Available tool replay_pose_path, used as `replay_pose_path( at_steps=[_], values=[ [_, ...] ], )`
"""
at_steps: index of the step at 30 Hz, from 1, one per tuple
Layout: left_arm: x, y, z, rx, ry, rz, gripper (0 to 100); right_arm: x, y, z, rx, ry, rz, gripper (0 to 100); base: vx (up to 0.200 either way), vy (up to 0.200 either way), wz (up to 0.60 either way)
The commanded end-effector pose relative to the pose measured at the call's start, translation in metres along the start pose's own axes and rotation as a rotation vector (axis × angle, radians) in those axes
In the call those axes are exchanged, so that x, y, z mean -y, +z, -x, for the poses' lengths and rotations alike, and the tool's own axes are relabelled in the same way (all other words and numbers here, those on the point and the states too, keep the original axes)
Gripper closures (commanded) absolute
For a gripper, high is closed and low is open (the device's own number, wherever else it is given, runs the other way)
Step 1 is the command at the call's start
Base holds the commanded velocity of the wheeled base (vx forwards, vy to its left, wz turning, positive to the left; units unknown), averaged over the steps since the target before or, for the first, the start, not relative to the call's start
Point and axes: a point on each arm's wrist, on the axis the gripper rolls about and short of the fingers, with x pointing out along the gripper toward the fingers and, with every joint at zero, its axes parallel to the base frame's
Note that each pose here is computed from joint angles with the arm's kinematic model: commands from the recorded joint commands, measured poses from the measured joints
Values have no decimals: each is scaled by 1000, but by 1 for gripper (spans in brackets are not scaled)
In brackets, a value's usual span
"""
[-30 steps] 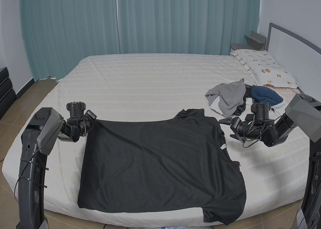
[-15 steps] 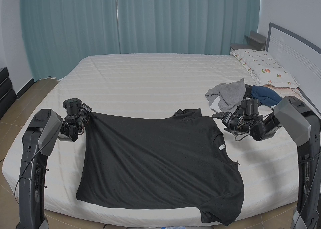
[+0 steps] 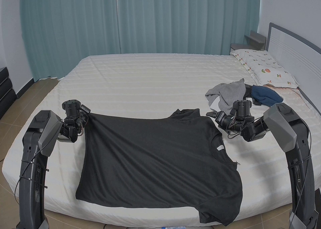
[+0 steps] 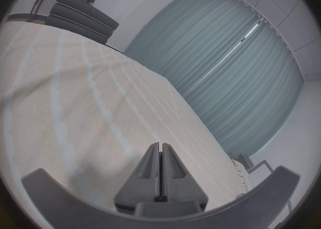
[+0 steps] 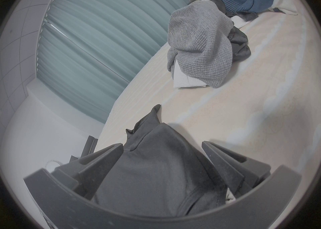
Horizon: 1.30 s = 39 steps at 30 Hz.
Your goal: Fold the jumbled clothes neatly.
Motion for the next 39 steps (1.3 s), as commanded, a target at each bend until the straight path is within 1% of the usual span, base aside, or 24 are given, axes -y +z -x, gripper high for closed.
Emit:
replay_pose_path(
  at_steps=[1, 6, 9, 14, 15, 23, 26, 28, 31, 35, 37, 39],
  values=[
    [-3, -3, 0, -9, 9, -1, 100, 8, 2, -17, 30, 18, 12, 0, 0, 0, 0],
    [-3, -4, 0, -10, 10, -3, 100, 4, 3, -20, 38, 33, 25, 0, 0, 0, 0],
    [-4, -5, 0, -15, 14, -4, 100, 7, -1, -23, 18, 17, 35, 0, 0, 0, 0],
    [-4, -5, 0, -16, 13, -4, 100, 10, -4, -28, 21, 21, 46, 0, 0, 0, 0],
    [-4, -6, 0, -17, 14, -4, 100, 10, -4, -28, 21, 21, 46, 100, 0, 0, 0],
    [-4, -7, 0, -19, 15, -5, 100, 10, -4, -28, 5, 6, 64, 100, 0, 0, 0],
    [-5, -6, 0, -18, 15, -4, 100, 8, 0, -28, 18, 14, 75, 100, 0, 0, 0],
    [-4, -7, 0, -20, 16, -5, 100, 6, 3, -28, 33, 21, 76, 100, 0, 0, 0],
    [-4, -7, 0, -19, 15, -5, 100, 1, 19, -27, 111, 10, 85, 100, 0, 0, 0],
    [-4, -6, -1, -14, 9, -4, 100, 1, 32, -26, 162, 10, 87, 100, 0, 0, 0],
    [-3, -6, -1, -12, 6, -4, 100, 0, 34, -26, 171, 14, 87, 100, 0, 0, 0],
    [-1, -5, -1, -7, -5, -1, 100, 8, 32, -28, 182, -11, 84, 100, 0, 0, 0]
  ],
)
